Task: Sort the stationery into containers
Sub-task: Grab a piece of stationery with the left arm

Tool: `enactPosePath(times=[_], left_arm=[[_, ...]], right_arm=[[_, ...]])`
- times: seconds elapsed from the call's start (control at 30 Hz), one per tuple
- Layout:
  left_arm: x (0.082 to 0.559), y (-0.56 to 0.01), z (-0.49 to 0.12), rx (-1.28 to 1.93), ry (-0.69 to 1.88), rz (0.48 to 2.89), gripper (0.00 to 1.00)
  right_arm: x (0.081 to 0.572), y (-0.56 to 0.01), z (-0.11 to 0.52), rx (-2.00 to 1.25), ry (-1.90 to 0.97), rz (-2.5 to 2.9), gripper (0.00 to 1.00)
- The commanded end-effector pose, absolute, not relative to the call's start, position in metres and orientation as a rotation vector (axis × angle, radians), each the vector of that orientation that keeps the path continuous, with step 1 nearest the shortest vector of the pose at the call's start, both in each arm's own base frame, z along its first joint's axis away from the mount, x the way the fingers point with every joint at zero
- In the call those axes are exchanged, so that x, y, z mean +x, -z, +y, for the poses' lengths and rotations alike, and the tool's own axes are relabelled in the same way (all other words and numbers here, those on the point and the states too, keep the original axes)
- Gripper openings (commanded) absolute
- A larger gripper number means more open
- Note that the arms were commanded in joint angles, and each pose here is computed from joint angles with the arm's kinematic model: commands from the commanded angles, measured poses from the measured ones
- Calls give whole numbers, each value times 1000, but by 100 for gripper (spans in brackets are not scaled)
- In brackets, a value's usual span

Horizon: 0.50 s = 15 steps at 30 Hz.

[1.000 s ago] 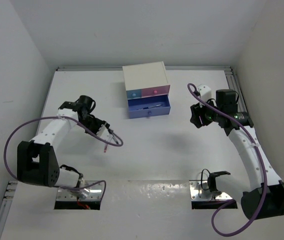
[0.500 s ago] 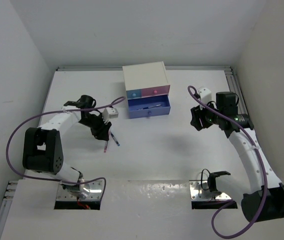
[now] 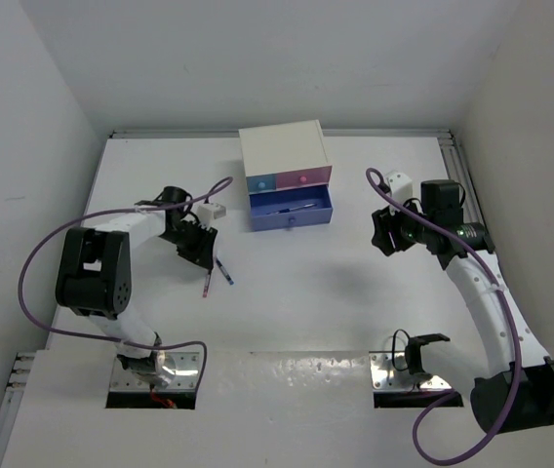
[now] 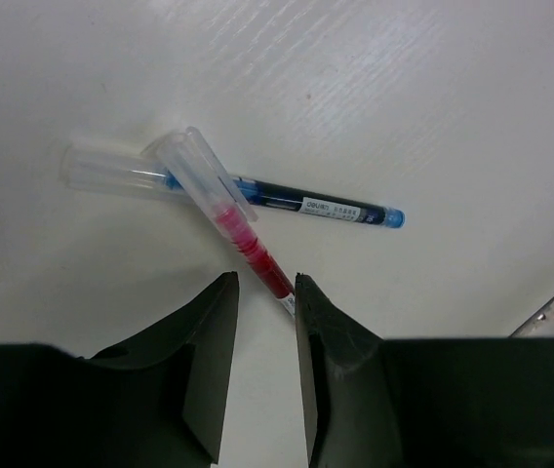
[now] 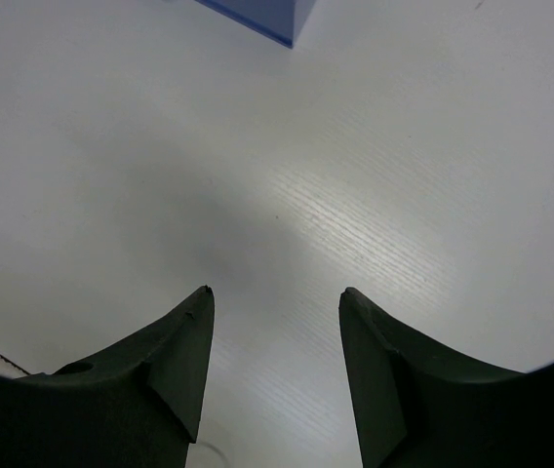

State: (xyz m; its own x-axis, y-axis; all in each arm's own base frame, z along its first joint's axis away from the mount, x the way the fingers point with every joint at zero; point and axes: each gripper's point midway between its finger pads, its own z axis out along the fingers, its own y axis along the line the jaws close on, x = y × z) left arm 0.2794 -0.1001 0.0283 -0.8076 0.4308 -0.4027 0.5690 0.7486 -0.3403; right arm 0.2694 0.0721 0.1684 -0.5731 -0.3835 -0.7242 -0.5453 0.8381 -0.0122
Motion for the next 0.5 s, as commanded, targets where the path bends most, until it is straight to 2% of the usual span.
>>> enactPosePath(times=[0.0, 0.23, 0.3, 0.47], left_arm=[[287, -27, -104, 690, 623, 2661, 36], [287, -17, -105, 635, 607, 2704, 47], [289, -15, -106, 623, 600, 2710, 47], [292, -11, -107, 621, 566, 2713, 40]], right_arm=[[269, -172, 73, -662, -272, 2229, 54], [270, -172, 73, -659, -271, 2230, 54], [270, -173, 73, -662, -272, 2229, 54], [270, -175, 71, -665, -259, 2226, 54]])
